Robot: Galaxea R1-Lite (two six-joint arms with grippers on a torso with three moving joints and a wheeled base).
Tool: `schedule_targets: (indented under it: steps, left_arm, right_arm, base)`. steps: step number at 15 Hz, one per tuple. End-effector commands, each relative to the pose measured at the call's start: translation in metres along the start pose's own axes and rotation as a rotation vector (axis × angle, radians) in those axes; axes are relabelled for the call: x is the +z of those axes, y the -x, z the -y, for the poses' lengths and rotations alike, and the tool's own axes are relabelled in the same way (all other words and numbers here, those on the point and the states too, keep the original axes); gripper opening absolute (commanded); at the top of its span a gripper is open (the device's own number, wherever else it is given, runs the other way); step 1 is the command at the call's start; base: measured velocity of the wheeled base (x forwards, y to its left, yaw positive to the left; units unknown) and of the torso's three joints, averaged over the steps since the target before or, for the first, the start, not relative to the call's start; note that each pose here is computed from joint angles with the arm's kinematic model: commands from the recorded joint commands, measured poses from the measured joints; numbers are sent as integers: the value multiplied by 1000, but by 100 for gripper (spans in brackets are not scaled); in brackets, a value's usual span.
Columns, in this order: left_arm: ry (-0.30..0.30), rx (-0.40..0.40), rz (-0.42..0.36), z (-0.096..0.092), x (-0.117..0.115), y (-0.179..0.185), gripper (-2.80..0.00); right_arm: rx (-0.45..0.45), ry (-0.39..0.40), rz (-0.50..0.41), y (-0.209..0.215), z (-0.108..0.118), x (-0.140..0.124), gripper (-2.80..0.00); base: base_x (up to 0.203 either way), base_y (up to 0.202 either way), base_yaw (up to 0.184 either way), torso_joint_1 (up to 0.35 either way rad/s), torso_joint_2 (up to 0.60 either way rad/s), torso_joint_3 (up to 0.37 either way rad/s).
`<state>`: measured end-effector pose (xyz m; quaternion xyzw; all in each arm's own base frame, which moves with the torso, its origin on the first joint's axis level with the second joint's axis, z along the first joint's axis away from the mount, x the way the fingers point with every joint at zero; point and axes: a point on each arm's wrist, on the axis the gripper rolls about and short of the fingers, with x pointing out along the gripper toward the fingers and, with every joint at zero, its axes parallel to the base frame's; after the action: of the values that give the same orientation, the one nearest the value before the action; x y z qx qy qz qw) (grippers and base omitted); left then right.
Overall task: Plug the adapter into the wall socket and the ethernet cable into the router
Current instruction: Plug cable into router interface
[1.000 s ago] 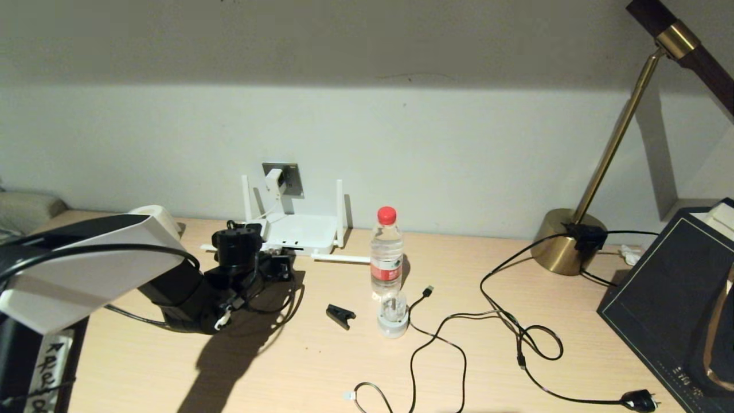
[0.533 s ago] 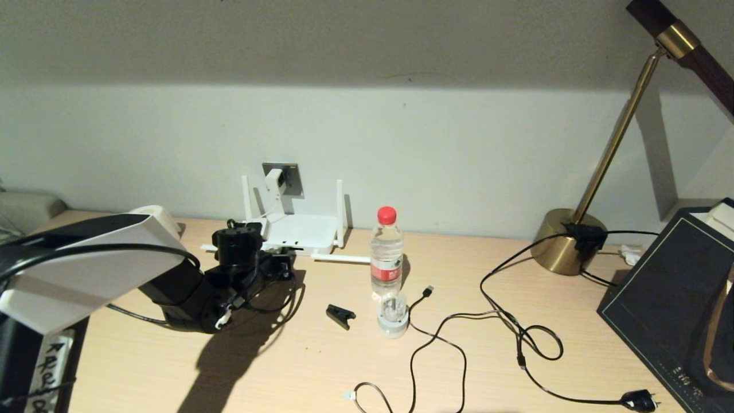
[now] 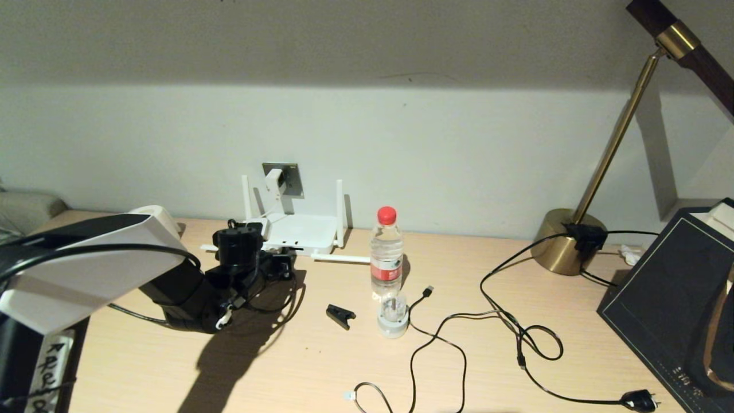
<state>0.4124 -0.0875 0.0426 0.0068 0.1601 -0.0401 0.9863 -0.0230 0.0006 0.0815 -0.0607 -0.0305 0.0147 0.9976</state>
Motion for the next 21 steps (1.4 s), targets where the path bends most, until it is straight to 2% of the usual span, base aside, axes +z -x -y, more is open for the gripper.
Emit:
schedule_targets:
  steps: [1, 21]
  left_arm:
    - [2, 2, 12, 0, 2, 0, -280]
    - [3, 2, 19, 1, 1, -9, -280]
  right_arm:
    - [5, 0, -23, -2, -1, -6, -280]
    - [4, 0, -24, -2, -1, -6, -280]
  base:
    - [0, 0, 0, 0, 0, 0]
    - [0, 0, 0, 0, 0, 0]
